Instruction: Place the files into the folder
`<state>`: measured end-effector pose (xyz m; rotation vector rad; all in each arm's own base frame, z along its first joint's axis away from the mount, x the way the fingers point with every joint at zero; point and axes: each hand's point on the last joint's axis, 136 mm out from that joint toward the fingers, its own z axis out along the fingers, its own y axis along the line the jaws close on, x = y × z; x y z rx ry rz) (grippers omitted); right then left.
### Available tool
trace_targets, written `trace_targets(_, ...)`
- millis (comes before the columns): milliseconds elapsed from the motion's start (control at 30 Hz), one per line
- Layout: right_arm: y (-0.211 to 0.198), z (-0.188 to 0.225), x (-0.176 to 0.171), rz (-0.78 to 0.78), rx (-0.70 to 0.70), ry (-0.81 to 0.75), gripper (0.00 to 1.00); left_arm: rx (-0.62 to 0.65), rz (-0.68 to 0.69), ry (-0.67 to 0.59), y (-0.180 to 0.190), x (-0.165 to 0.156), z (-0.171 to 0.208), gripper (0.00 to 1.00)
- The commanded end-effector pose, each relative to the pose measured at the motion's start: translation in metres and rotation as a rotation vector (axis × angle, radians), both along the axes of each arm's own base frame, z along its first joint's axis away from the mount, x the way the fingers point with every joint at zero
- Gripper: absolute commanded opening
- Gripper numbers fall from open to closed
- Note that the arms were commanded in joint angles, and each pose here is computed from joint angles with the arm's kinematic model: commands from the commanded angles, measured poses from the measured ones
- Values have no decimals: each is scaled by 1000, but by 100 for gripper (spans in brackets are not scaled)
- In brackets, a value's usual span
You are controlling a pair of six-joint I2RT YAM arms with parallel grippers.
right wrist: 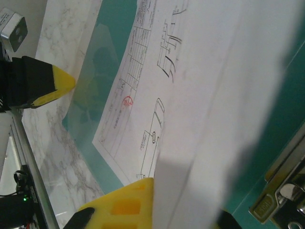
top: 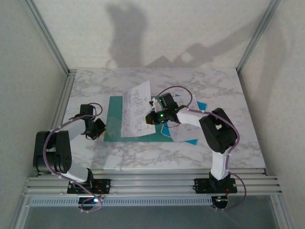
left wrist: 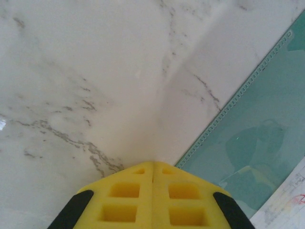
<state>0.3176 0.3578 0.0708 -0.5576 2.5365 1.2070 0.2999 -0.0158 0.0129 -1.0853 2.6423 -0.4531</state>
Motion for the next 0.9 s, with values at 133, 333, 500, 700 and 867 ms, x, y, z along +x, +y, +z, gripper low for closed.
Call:
trace_targets(133, 15, -6, -2, -2, 54, 45, 0, -67, -8, 77, -13, -22, -16, 1)
trace_targets(333, 25, -14, -9, 17, 54, 65, 0, -68, -6, 80, -13, -22, -17, 2)
trace_targets(500, 29, -17, -5, -14, 77, 80, 0, -69, -7, 80, -14, -22, -17, 1)
trace_targets(700, 34, -27, -3, -49, 96, 118, 0, -78, -2, 84, -15, -24, -20, 0)
trace_targets(867, 42, -29, -8, -44, 107, 130, 0, -82, -1, 83, -15, -25, -20, 0)
